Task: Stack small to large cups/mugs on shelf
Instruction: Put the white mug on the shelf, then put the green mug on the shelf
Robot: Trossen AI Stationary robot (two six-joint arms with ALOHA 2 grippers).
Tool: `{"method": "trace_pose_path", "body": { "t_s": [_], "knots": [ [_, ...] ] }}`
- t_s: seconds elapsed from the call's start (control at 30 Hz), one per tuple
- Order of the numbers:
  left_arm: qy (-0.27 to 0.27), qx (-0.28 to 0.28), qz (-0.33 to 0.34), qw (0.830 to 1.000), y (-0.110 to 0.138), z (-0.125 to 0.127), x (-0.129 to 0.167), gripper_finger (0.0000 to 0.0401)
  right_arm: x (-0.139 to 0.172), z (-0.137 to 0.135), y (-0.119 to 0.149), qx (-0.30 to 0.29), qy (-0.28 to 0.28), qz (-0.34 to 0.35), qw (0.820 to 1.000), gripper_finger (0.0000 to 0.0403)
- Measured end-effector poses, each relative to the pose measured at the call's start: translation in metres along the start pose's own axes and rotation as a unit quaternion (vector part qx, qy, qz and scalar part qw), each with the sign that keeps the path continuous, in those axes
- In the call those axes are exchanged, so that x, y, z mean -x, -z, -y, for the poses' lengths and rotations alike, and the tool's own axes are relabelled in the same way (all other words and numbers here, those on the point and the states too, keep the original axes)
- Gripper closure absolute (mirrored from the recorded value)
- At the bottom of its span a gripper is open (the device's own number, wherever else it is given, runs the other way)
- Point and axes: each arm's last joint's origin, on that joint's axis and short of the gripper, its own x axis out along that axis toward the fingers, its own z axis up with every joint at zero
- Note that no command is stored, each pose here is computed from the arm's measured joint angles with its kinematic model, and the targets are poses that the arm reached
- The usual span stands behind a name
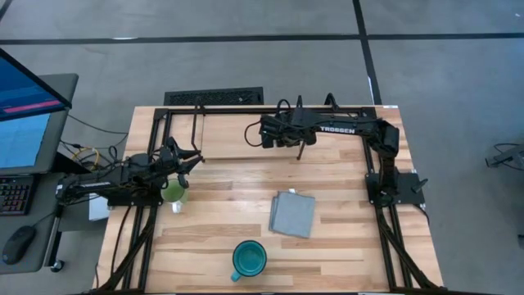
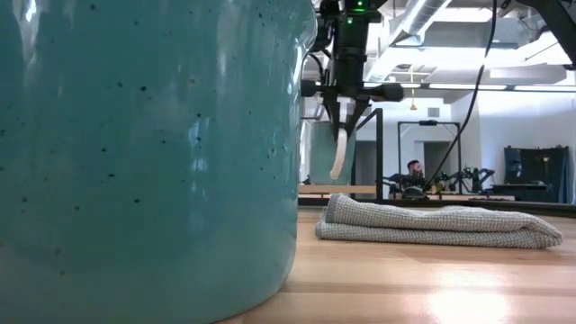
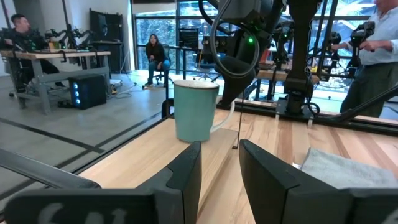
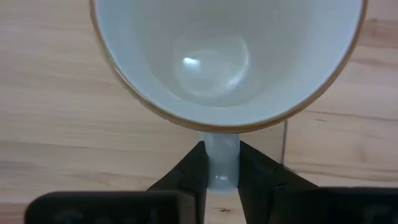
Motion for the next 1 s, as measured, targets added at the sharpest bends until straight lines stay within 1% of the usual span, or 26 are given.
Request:
{"method": "trace_pose_path", "body": {
  "t_s": [0.17, 0.9, 1.0],
  "knots": [
    [0.0, 0.0, 0.0, 1.0, 0.0, 0.0, 0.0, 0.0303, -0.0001, -0.003, -0.0009, -0.003, -0.015, 0.005, 1.0, 0.0289],
    [0.0, 0.0, 0.0, 1.0, 0.0, 0.0, 0.0, 0.0303, -0.0001, -0.0026, -0.0003, 0.003, -0.014, -0.001, 1.0, 0.0185],
    [0.0, 0.0, 0.0, 1.0, 0.0, 0.0, 0.0, 0.0303, -0.0001, -0.0027, -0.0001, 0.013, -0.015, -0.003, 1.0, 0.0174]
  ]
}}
